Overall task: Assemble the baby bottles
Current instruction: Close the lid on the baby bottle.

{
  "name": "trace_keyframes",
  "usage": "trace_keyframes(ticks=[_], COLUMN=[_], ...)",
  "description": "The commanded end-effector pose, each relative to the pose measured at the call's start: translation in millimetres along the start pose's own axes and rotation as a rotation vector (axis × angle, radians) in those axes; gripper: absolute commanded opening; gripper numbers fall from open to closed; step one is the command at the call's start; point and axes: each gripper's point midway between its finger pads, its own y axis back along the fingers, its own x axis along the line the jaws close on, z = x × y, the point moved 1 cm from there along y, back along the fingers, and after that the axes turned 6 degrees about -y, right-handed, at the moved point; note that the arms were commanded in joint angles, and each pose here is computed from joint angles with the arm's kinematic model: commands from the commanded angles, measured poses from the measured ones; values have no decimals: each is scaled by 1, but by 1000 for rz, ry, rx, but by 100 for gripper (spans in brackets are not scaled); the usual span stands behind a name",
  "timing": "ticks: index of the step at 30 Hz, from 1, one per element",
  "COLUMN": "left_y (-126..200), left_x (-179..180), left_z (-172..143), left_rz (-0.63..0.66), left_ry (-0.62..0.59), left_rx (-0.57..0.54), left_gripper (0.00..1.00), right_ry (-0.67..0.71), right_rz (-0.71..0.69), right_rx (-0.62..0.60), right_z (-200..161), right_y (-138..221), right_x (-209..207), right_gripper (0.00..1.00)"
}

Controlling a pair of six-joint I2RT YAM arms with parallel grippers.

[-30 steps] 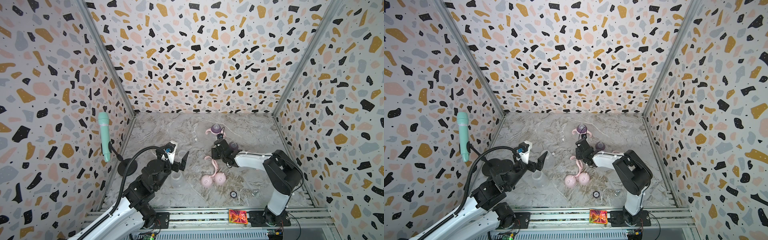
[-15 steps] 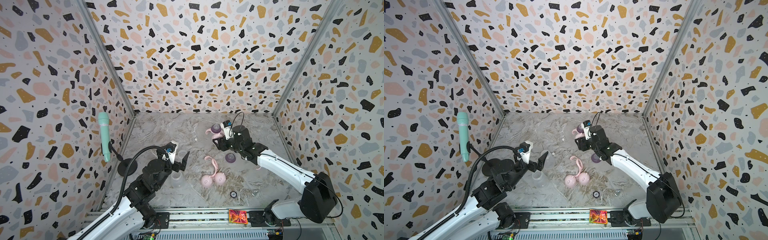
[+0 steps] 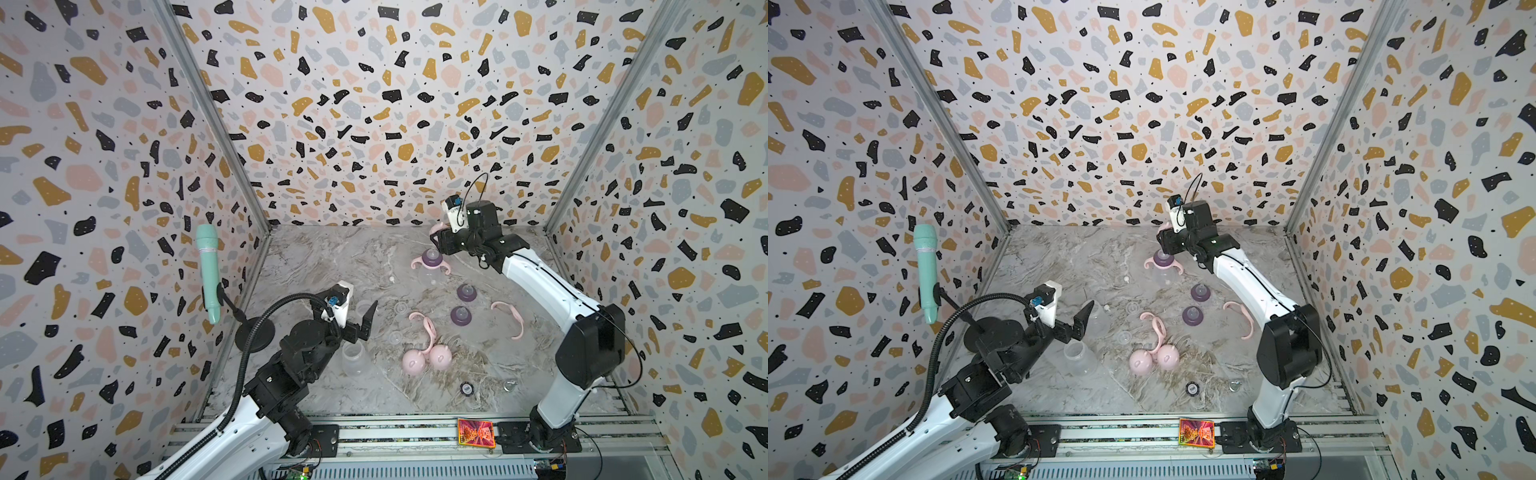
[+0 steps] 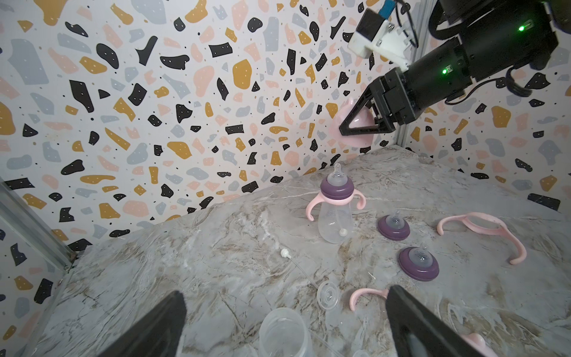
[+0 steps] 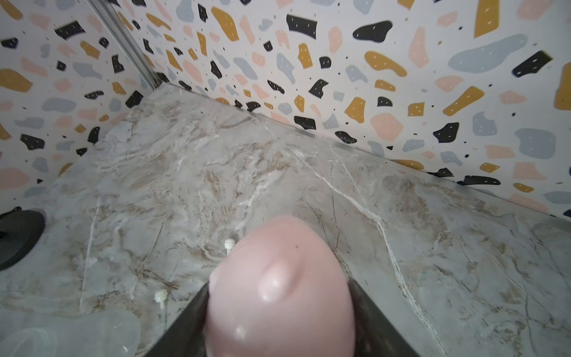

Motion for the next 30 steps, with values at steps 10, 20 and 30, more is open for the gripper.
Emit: trace_keyframes(ticks=[10,20,30], left_y=[4,3,3], left_x=[6,5,5], left_z=[7,6,6], left_rz=[30,25,22], left_ry=[-1,-4,-5], left_rx=[-55,-51,-49], left_gripper=[100,100,100], right_ry=[62,78,86], right_rz=[-38,-25,-31], right_rx=[105,161,193], right_z=[-10,-32,-45], right_y=[-32,-51,-59], right_x=[-12,-10,-9], right_gripper=[36,38,47])
